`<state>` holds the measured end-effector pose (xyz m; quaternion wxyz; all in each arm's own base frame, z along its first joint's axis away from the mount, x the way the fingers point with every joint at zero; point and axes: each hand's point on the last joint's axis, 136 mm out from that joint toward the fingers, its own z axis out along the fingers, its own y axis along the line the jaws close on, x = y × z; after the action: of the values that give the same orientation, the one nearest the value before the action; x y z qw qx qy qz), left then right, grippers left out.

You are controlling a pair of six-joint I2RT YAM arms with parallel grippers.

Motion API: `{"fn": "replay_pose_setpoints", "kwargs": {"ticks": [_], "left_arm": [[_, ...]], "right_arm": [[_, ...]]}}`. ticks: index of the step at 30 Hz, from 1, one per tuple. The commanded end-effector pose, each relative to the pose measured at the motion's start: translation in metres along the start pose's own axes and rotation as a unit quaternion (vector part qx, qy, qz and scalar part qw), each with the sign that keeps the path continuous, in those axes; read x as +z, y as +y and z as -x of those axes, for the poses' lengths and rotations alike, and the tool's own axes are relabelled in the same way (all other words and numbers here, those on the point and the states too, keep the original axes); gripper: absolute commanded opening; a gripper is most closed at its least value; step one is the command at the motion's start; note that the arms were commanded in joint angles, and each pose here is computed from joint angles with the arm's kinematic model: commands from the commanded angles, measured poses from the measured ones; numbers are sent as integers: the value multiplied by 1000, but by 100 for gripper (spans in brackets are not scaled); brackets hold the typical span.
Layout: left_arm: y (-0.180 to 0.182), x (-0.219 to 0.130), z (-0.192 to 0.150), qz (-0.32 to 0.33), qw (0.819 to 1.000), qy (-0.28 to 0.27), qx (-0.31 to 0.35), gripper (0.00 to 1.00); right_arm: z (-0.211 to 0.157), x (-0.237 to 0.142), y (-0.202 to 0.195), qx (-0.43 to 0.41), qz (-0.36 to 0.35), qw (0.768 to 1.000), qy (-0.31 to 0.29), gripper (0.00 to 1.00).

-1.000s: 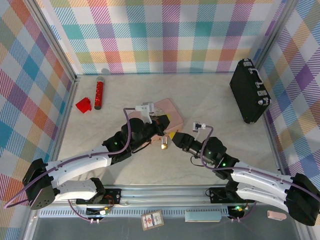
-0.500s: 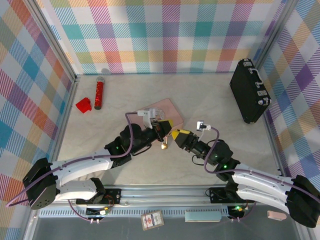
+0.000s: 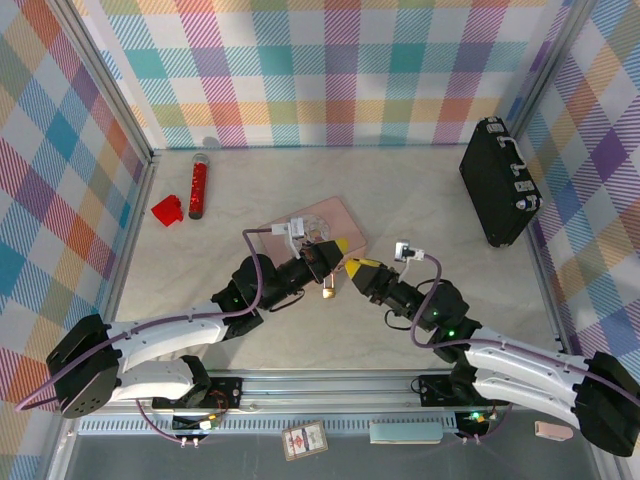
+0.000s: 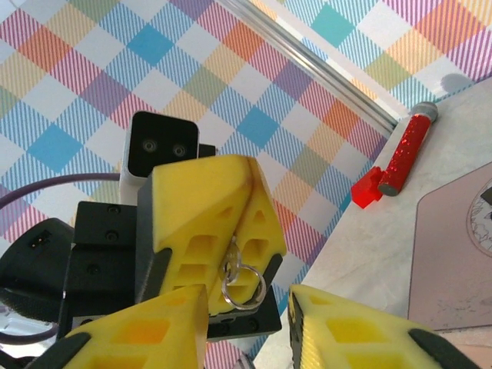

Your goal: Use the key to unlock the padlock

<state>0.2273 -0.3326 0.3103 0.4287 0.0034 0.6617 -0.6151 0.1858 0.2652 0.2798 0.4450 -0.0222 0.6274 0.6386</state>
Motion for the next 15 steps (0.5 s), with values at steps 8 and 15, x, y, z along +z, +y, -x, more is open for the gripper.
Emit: {"fn": "replay_pose_setpoints", "kwargs": {"ticks": [8, 15], "left_arm": [[-13, -5, -3, -43, 999, -5, -31, 0], [-10, -4, -5, -44, 998, -3, -36, 0]], "right_arm": [[19, 2, 36, 1, 60, 998, -22, 27], [21, 1, 39, -1, 61, 998, -24, 32]]}}
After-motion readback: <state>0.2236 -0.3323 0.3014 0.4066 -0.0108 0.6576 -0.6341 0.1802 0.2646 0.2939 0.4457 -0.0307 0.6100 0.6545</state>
